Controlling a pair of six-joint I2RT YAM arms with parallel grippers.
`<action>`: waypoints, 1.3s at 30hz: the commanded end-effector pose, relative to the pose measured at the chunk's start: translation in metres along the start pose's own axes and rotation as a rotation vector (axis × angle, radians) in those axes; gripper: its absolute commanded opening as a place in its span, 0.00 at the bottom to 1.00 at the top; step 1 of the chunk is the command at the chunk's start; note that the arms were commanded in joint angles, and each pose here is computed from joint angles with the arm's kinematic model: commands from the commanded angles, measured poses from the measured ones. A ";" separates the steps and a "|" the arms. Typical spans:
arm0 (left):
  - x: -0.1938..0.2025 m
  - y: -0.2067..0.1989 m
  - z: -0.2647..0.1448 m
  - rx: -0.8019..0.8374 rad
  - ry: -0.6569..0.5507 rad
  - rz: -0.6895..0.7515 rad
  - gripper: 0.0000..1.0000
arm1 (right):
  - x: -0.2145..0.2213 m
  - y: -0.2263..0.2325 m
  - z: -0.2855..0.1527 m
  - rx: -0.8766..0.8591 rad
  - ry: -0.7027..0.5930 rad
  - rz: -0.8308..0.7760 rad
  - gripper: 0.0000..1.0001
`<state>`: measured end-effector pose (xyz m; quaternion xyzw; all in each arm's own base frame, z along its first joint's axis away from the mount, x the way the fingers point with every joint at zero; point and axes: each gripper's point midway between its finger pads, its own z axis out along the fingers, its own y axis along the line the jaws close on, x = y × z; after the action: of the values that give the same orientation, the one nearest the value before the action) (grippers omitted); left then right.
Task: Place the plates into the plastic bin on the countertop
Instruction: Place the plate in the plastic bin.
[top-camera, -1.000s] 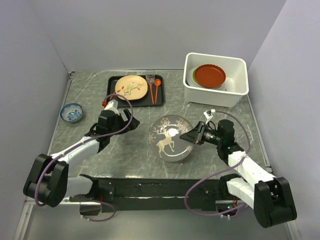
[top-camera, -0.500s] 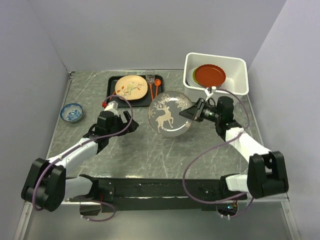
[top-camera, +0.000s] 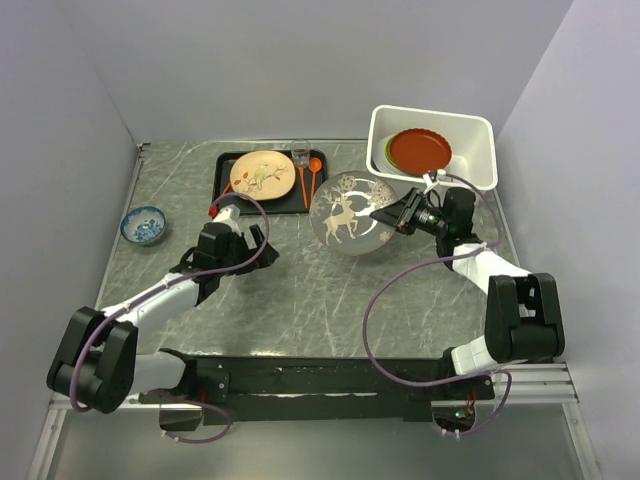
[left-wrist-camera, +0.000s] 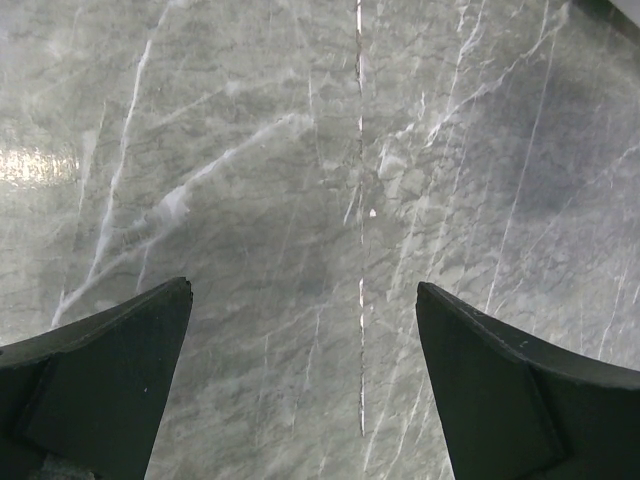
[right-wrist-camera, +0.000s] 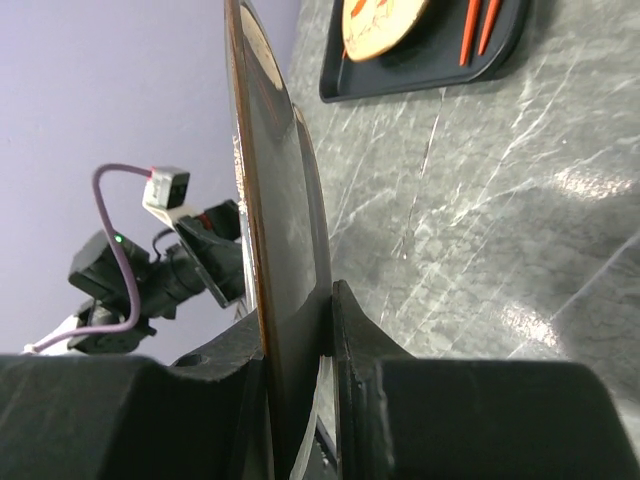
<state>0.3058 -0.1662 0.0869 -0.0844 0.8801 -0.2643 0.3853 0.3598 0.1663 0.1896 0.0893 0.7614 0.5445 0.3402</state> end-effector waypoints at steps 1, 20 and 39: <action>-0.016 -0.015 0.002 0.051 -0.036 0.025 0.99 | -0.040 0.056 -0.007 -0.153 -0.062 -0.121 0.00; -0.004 -0.009 0.006 0.047 -0.006 0.005 0.99 | -0.092 0.065 -0.012 -0.089 -0.148 -0.139 0.00; 0.000 -0.013 0.008 0.079 0.000 -0.013 0.99 | -0.141 0.057 -0.017 -0.053 -0.245 -0.104 0.00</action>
<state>0.3057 -0.1723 0.0767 -0.0802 0.8833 -0.2744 0.3716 0.4289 0.1127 0.2440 0.1416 0.7450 0.5173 0.3967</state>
